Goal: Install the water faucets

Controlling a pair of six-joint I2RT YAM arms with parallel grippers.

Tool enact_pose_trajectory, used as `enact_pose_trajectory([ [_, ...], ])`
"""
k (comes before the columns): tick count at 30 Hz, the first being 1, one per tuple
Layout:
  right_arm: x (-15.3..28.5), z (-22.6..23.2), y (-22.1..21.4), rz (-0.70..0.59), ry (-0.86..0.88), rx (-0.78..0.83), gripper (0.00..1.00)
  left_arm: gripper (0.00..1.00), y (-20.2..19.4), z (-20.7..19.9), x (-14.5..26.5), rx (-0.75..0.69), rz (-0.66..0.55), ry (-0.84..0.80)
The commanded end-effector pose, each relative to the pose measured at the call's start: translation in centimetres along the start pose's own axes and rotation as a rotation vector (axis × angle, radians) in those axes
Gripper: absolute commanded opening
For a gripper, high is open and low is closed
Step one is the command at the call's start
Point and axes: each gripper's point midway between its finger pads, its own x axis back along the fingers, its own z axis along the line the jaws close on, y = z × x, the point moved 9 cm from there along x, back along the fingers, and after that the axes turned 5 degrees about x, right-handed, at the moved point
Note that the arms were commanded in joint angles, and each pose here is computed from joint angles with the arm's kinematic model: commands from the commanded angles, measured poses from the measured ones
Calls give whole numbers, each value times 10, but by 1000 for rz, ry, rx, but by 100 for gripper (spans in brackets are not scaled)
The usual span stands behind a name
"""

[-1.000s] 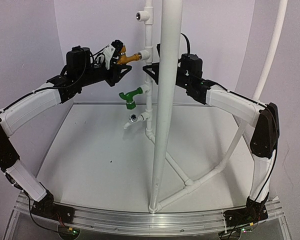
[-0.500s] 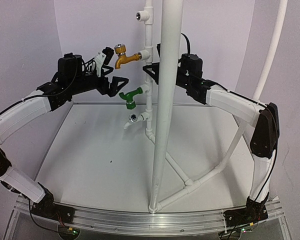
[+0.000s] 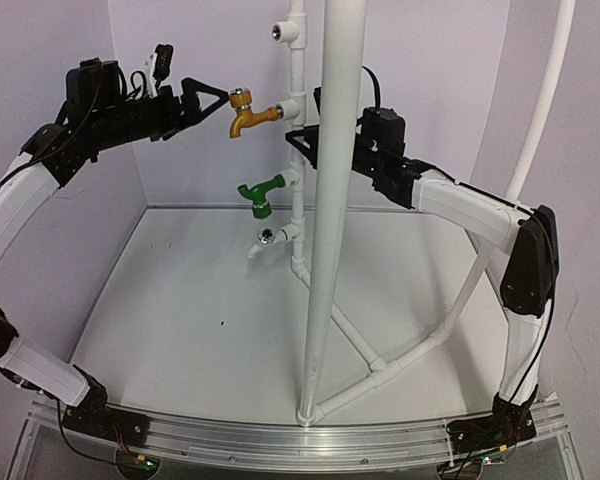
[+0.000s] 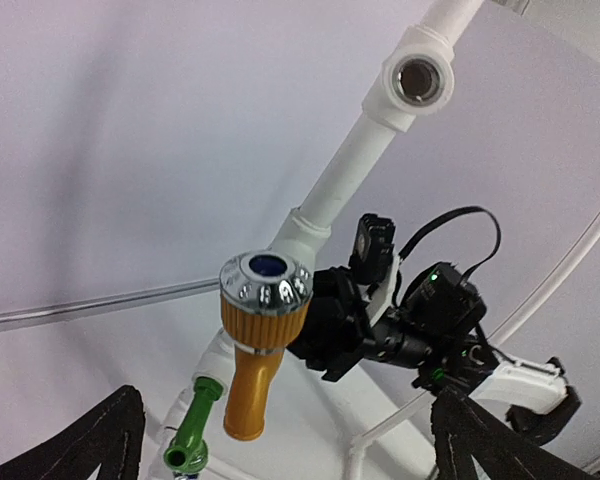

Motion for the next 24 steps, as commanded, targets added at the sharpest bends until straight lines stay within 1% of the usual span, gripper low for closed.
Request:
enact_pose_trajectory([
  [1,6,56,16,-4,303,-53,0,100,16,9,-9,219,53,-112],
  [3,6,57,15,-3,308,-54,0,100,26,13,-10,233,19,-123],
  [5,7,57,16,-5,309,-53,0,100,34,18,-17,226,46,-97],
  [7,7,57,15,1,312,-81,0,100,38,18,-27,211,87,-113],
  [15,6,58,13,8,317,-89,0,99,48,18,-46,248,75,-208],
  [19,5,57,12,12,314,-87,0,89,50,12,-52,269,102,-337],
  [24,5,57,11,15,312,-86,0,81,52,8,-56,273,124,-381],
])
